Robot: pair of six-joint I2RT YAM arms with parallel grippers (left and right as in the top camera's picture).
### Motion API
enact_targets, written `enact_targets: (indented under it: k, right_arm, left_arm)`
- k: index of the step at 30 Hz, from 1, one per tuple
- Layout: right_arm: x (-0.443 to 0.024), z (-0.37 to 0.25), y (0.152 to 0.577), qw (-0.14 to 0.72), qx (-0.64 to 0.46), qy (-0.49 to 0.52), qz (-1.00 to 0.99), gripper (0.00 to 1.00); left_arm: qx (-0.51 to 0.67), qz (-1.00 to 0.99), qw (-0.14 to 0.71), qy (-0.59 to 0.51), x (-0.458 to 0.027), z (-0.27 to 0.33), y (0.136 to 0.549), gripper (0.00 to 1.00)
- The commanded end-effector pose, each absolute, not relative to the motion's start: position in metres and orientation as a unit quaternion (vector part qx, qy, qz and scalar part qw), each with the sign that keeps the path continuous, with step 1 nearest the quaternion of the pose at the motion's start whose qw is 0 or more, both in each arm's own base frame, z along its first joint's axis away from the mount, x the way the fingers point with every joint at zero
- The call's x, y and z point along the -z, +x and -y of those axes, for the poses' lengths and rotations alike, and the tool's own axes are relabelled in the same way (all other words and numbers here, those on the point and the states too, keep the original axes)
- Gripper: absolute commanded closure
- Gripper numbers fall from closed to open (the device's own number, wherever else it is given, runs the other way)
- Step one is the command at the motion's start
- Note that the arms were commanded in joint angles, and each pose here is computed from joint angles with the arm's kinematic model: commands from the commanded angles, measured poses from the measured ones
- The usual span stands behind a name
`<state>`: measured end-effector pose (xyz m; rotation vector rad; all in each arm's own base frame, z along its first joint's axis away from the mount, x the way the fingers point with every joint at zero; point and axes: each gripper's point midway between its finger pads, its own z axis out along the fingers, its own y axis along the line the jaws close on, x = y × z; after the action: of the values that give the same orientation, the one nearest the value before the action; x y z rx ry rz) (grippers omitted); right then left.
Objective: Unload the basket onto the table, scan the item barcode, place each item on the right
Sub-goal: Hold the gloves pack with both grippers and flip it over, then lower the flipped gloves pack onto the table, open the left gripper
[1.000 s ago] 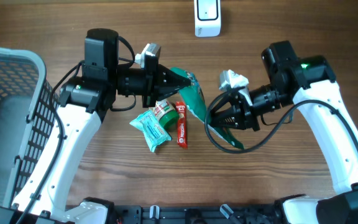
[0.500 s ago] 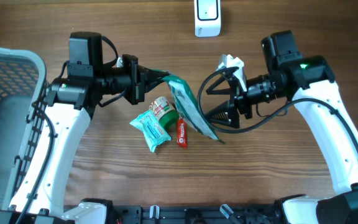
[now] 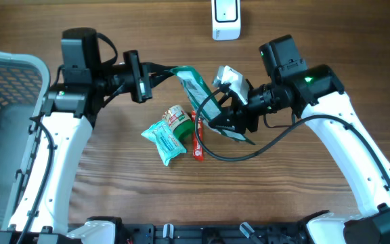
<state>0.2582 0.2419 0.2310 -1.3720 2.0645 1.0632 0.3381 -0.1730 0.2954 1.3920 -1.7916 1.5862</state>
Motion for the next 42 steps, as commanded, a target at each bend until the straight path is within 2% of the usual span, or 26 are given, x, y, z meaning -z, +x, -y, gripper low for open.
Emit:
enact_targets:
  k: [1,4,5,7,8,9,10,11,13,14,17,20,23,25,27,30,34,37,42]
  right_arm:
    - [-0.221,-0.24,0.272,0.214,-0.362,-0.47,-0.776,0.48]
    - [-0.224,-0.244,0.28,0.227,-0.368,-0.463,-0.774,0.49]
    - [-0.228,-0.247,0.282,0.232,-0.375,-0.455,-0.774,0.52]
    - [-0.231,-0.249,0.287,0.237,-0.38,-0.442,-0.777,0.69]
    - [-0.232,-0.25,0.288,0.239,-0.382,-0.437,-0.779,0.85]
    - [-0.234,-0.252,0.291,0.24,-0.386,-0.426,-0.782,0.95]
    - [-0.235,-0.252,0.293,0.238,-0.391,-0.41,-0.789,0.96]
    - [-0.237,-0.253,0.295,0.232,-0.398,-0.387,-0.799,0.96]
    - [-0.238,-0.254,0.293,0.212,-0.414,-0.354,-0.812,0.96]
    - [-0.238,-0.254,0.291,0.198,-0.422,-0.335,-0.819,0.96]
    - [-0.235,-0.249,0.287,0.145,-0.437,-0.25,-0.852,0.96]
    - [-0.229,-0.236,0.277,0.101,-0.438,-0.213,-0.867,0.96]
    - [-0.231,-0.228,0.252,0.074,-0.448,-0.239,-0.858,0.95]
    - [-0.24,-0.224,0.24,0.071,-0.45,-0.246,-0.855,0.95]
    - [-0.249,-0.222,0.233,0.081,-0.45,-0.251,-0.853,0.96]
    - [-0.267,-0.218,0.221,0.104,-0.452,-0.258,-0.848,0.95]
    - [-0.282,-0.213,0.203,0.081,-0.464,-0.206,-0.858,0.96]
    - [-0.292,-0.215,0.188,0.077,-0.487,-0.228,-0.839,0.96]
    - [-0.314,-0.216,0.173,0.116,-0.511,-0.273,-0.807,0.95]
  left_arm:
    - [-0.577,0.63,0.217,0.473,-0.308,0.173,0.328,0.96]
    - [-0.579,0.633,0.222,0.463,-0.31,0.176,0.325,0.96]
    - [-0.581,0.637,0.217,0.458,-0.31,0.176,0.325,0.96]
    - [-0.582,0.64,0.214,0.454,-0.31,0.176,0.325,0.96]
    - [-0.583,0.642,0.211,0.451,-0.31,0.176,0.325,0.96]
    - [-0.585,0.645,0.207,0.447,-0.31,0.176,0.325,0.96]
    - [-0.586,0.647,0.203,0.443,-0.31,0.175,0.325,0.91]
    - [-0.587,0.652,0.194,0.439,-0.309,0.175,0.326,0.75]
    - [-0.587,0.669,0.154,0.429,-0.304,0.172,0.332,0.1]
    - [-0.588,0.678,0.134,0.421,-0.302,0.17,0.335,0.0]
    - [-0.58,0.718,0.053,0.381,-0.293,0.163,0.343,0.0]
    - [-0.538,0.763,-0.008,0.358,-0.271,0.153,0.344,0.0]
    - [-0.387,0.821,-0.03,0.419,-0.21,0.118,0.323,0.0]
    - [-0.246,0.853,-0.033,0.459,-0.174,0.083,0.295,0.0]
    - [-0.163,0.872,-0.031,0.461,-0.16,0.067,0.274,0.0]
    - [-0.047,0.899,-0.031,0.435,-0.15,0.054,0.243,0.0]
    - [0.095,0.908,-0.051,0.404,-0.153,0.042,0.206,0.0]
    - [0.147,0.914,-0.069,0.372,-0.158,0.046,0.19,0.0]
    - [0.199,0.926,-0.105,0.303,-0.167,0.043,0.184,0.0]
